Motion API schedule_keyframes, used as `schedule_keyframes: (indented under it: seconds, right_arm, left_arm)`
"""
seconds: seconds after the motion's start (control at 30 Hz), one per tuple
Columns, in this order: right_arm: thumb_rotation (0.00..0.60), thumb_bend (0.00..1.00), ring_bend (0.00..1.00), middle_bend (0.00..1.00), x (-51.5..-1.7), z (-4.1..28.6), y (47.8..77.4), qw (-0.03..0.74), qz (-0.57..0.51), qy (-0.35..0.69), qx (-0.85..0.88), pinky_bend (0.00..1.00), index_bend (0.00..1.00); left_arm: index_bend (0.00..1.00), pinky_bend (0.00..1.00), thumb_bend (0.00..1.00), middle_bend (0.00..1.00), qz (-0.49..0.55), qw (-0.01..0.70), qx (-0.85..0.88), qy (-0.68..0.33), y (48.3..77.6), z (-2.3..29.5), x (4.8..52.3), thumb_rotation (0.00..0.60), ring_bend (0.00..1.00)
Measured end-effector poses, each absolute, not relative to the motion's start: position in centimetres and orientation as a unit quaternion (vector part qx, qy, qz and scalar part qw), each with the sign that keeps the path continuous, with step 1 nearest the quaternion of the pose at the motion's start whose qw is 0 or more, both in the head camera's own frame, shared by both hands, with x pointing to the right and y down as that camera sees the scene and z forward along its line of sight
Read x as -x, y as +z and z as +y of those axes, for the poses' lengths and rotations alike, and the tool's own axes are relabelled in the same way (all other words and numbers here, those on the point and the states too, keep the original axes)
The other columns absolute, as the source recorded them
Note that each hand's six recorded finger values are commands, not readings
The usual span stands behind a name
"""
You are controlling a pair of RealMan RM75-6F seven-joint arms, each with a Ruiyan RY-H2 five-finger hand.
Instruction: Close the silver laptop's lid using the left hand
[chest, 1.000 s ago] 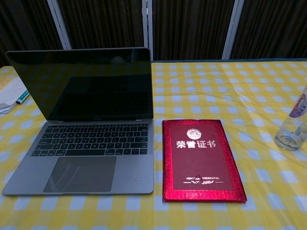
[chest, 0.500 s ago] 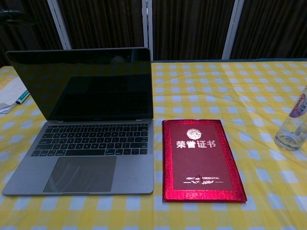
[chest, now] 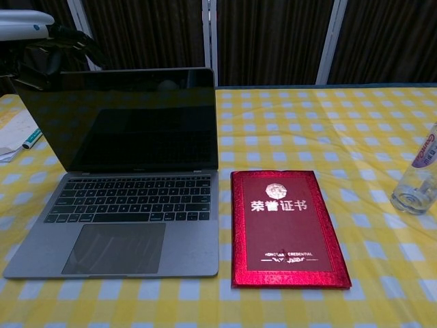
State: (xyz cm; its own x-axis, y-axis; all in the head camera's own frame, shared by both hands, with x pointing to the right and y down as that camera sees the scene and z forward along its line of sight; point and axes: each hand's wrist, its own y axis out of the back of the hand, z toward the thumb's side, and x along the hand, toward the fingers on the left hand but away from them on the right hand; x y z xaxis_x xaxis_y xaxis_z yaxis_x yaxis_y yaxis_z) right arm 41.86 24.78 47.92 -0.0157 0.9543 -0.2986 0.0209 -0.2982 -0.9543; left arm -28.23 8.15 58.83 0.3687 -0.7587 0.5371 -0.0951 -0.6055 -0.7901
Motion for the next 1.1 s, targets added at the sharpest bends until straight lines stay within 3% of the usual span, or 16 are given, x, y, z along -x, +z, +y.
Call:
schedule_keyframes:
  seconds: [0.5,1.1]
  right_arm:
    - [0.6,0.0,0.0,0.0,-41.7,24.8,47.7,0.41,-0.43,0.567,0.57,0.0,0.0]
    - [0.6,0.0,0.0,0.0,-41.7,24.9,47.5,0.409,-0.433,0.565,0.571,0.0,0.0]
  left_arm:
    - [0.29,0.26,1.0,0.23,0.247,0.294,0.779,-0.496,58.0,10.8,28.9,0.6,0.21]
    - [0.3,0.28,1.0,0.23,0.174,0.216,0.824,-0.494,58.2,17.6,29.5,0.6,0.21]
